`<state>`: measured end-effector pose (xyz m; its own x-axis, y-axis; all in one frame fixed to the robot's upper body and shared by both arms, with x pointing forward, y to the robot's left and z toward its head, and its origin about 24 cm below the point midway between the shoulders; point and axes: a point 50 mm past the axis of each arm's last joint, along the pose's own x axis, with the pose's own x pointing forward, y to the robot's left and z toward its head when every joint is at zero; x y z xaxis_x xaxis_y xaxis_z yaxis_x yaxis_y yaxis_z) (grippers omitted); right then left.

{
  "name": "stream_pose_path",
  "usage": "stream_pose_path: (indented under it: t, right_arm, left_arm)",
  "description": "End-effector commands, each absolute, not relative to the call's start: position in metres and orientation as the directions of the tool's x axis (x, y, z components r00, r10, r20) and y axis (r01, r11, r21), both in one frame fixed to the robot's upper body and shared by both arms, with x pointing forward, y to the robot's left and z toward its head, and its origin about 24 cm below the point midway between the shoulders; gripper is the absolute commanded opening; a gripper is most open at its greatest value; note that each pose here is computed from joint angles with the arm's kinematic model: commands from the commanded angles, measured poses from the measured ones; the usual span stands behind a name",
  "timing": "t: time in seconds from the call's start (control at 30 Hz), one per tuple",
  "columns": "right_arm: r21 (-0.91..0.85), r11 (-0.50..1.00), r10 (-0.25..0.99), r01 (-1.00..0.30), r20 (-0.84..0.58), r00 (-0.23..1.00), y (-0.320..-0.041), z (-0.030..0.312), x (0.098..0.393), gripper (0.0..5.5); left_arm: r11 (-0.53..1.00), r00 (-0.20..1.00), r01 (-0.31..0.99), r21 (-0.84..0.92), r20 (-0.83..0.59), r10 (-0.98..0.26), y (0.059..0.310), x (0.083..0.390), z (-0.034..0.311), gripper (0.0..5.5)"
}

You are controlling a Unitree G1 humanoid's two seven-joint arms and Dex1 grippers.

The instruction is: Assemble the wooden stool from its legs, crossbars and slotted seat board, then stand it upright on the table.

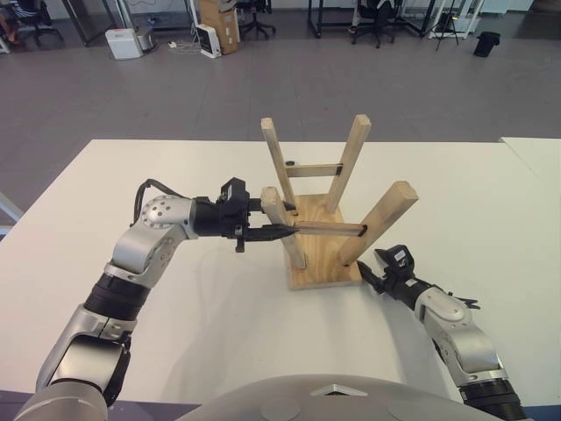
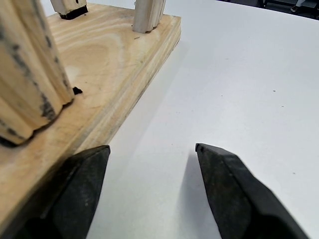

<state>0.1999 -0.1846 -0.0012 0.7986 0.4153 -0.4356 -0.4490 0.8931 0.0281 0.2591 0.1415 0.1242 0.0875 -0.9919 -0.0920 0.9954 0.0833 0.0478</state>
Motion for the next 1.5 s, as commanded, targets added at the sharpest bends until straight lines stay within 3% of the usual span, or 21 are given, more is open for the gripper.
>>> stream_pose_path:
  t: [0.03,0.2,0.27,0.43,0.53,0.6,0.67,0.73,0.8,0.87,0.93,1.07,1.27,1.37,1.5]
  right_arm:
    - [0.165,0.817,0.556,-0.552,-0.48,0.679,-0.152,-0.019,0.184,3.24]
    - [0.239,0.825,0.559,-0.511,-0.466,0.685,-0.159,-0.011,0.188,3.24]
    - [0.167,0.872,0.483,-0.46,-0.446,0.754,-0.177,-0.001,0.202,3.24]
    - [0.008,0.965,0.253,-0.263,-0.303,0.919,-0.23,0.044,0.24,3.24]
    - [-0.007,0.996,0.083,-0.086,-0.217,0.973,-0.262,0.063,0.243,3.24]
    - [0.024,0.998,0.06,-0.057,-0.133,0.989,-0.268,0.083,0.245,3.24]
    - [0.159,0.971,0.168,-0.176,0.062,0.984,-0.26,0.131,0.247,3.24]
    - [0.266,0.866,0.366,-0.423,0.238,0.9,-0.249,0.18,0.238,3.24]
    - [0.283,0.723,0.539,-0.631,0.34,0.771,-0.239,0.216,0.224,3.24]
    - [0.29,0.613,0.631,-0.735,0.38,0.676,-0.234,0.235,0.215,3.24]
    - [0.28,0.523,0.76,-0.805,0.275,0.589,-0.23,0.236,0.199,3.24]
    - [0.341,0.479,0.838,-0.809,0.099,0.537,-0.231,0.219,0.182,3.24]
    - [0.179,0.72,0.692,-0.671,-0.264,0.672,-0.247,0.172,0.195,3.24]
    - [0.064,0.793,0.596,-0.605,-0.283,0.752,-0.247,0.161,0.21,3.24]
    - [-0.005,0.842,0.534,-0.54,-0.139,0.834,-0.227,0.162,0.227,3.24]
  left_arm:
    - [0.14,-0.059,0.93,-0.339,-0.515,-0.855,0.14,0.197,0.01,2.03]
    - [0.224,0.007,0.88,-0.419,-0.459,-0.888,0.135,0.202,0.014,2.03]
    - [0.227,0.033,0.87,-0.439,-0.406,-0.913,0.131,0.204,0.019,2.03]
    - [0.244,0.058,0.876,-0.416,-0.413,-0.909,0.126,0.203,0.019,3.11]
    - [0.276,0.107,0.885,-0.375,-0.412,-0.905,0.128,0.212,0.021,3.59]
    - [0.289,0.128,0.889,-0.355,-0.413,-0.902,0.131,0.215,0.023,3.98]
    - [0.299,0.141,0.889,-0.347,-0.415,-0.899,0.133,0.213,0.022,4.25]
    - [0.308,0.149,0.887,-0.345,-0.417,-0.897,0.134,0.211,0.021,4.63]
    - [0.317,0.157,0.885,-0.342,-0.421,-0.893,0.133,0.21,0.018,4.97]
    - [0.327,0.169,0.882,-0.339,-0.42,-0.892,0.132,0.21,0.017,5.33]
    - [0.332,0.188,0.87,-0.365,-0.376,-0.907,0.128,0.212,0.019,5.38]
    - [0.359,0.222,0.868,-0.342,-0.38,-0.898,0.128,0.224,0.019,5.38]
    - [0.411,0.298,0.867,-0.283,-0.367,-0.881,0.123,0.249,0.022,5.38]
    - [0.406,0.297,0.87,-0.281,-0.359,-0.885,0.119,0.249,0.02,5.38]
    - [0.406,0.301,0.869,-0.283,-0.351,-0.887,0.116,0.247,0.018,5.38]
